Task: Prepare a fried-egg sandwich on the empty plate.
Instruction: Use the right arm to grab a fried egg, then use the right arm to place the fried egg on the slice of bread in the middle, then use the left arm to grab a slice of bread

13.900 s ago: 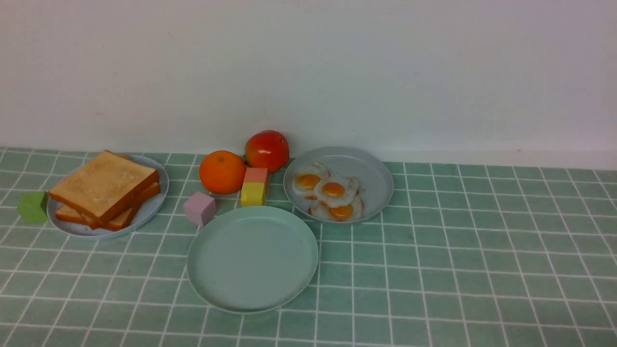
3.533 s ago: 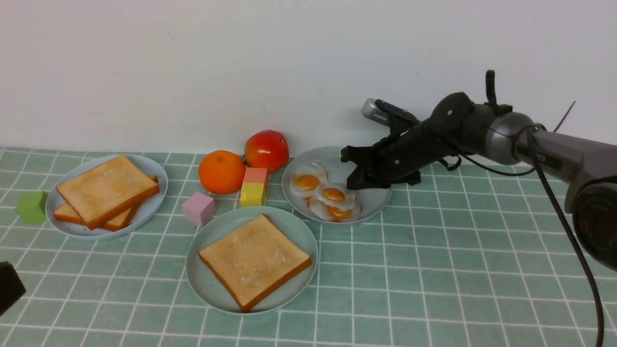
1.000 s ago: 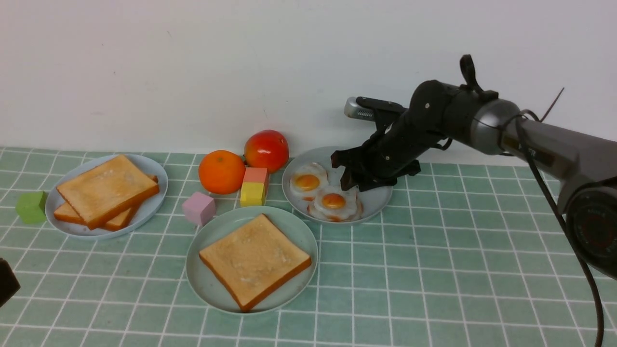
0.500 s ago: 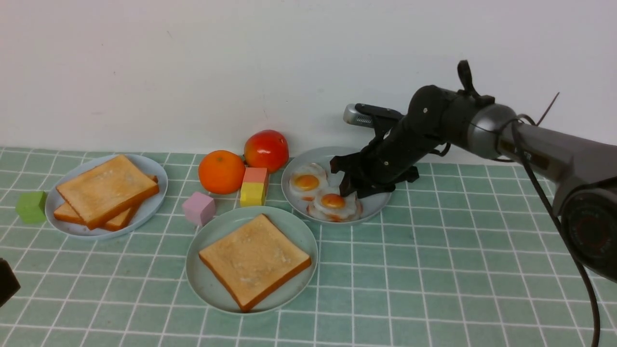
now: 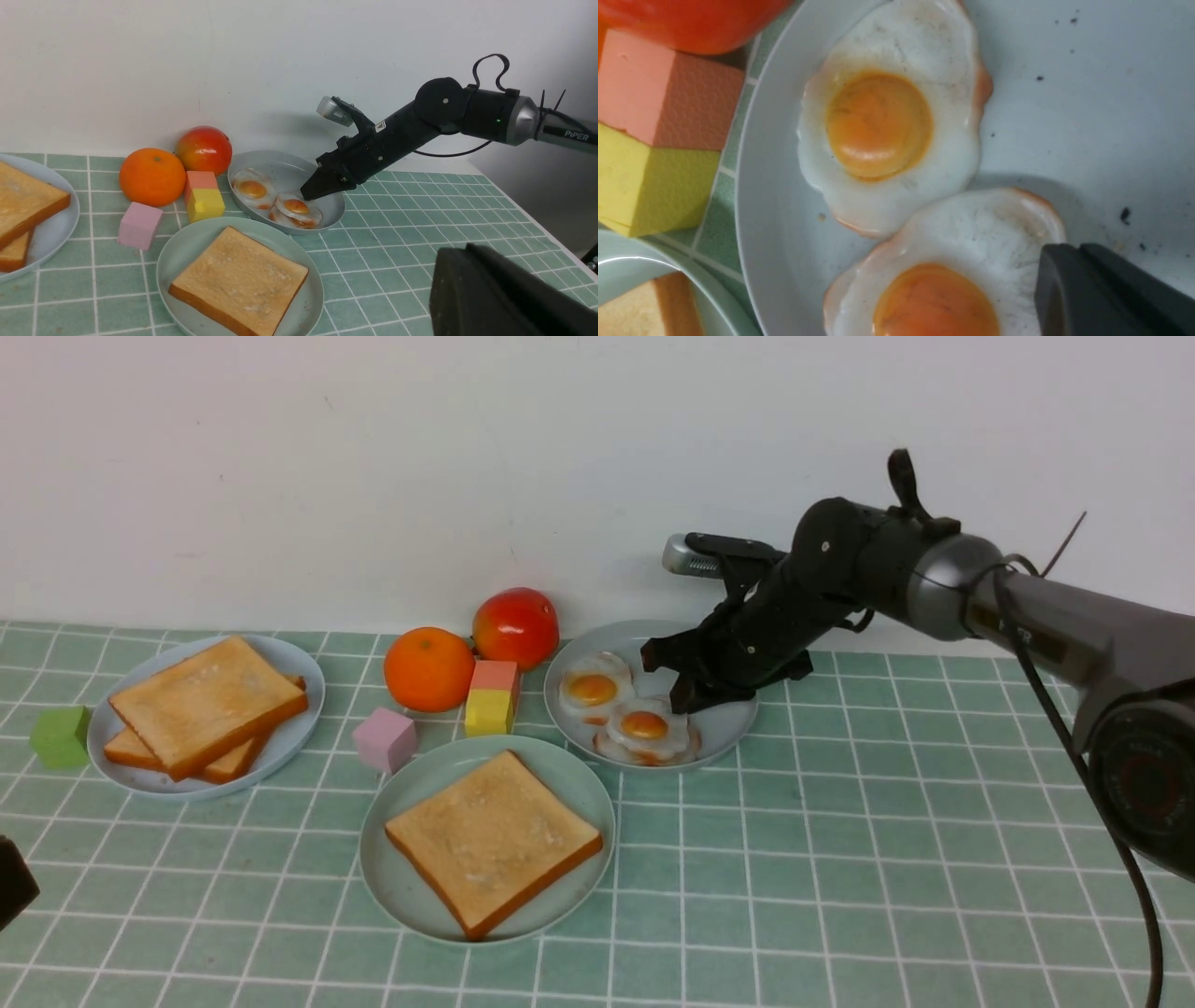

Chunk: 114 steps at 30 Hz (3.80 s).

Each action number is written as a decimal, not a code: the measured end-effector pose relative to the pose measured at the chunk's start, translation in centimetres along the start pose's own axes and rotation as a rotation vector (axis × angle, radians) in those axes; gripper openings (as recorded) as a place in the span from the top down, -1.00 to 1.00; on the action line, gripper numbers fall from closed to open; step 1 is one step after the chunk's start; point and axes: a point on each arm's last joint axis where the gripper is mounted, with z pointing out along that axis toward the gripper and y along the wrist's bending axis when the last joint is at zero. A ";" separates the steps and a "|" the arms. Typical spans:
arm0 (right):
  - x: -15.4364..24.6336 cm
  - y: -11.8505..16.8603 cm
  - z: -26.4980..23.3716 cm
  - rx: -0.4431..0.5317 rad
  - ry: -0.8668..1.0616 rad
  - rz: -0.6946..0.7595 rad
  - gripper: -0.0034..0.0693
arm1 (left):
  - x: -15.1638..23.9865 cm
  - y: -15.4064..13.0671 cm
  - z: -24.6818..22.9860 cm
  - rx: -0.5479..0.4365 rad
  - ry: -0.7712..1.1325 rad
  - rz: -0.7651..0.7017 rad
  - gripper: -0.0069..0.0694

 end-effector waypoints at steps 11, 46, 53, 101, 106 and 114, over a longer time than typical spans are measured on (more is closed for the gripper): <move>-1.4 1.9 -4.6 -0.016 -0.051 -0.081 0.87 | 0.0 0.0 0.0 -0.001 0.002 0.000 0.80; 6.5 14.8 -3.2 -0.121 -0.006 -0.287 0.86 | 0.2 0.4 0.0 -0.039 0.016 0.044 0.78; 7.1 14.3 -1.1 -0.121 0.005 -0.249 0.85 | 0.2 0.4 0.0 -0.039 0.016 0.044 0.78; 19.3 10.4 -39.9 0.125 -0.175 -0.401 0.80 | -1.9 12.8 24.0 -0.404 0.864 0.156 0.85; 22.1 9.1 -41.3 0.124 -0.221 -0.406 0.78 | -1.5 18.9 26.4 -0.422 0.932 0.180 0.85; 24.6 8.2 -43.8 0.101 -0.308 -0.410 0.74 | -1.3 22.4 29.1 -0.420 0.987 0.430 0.28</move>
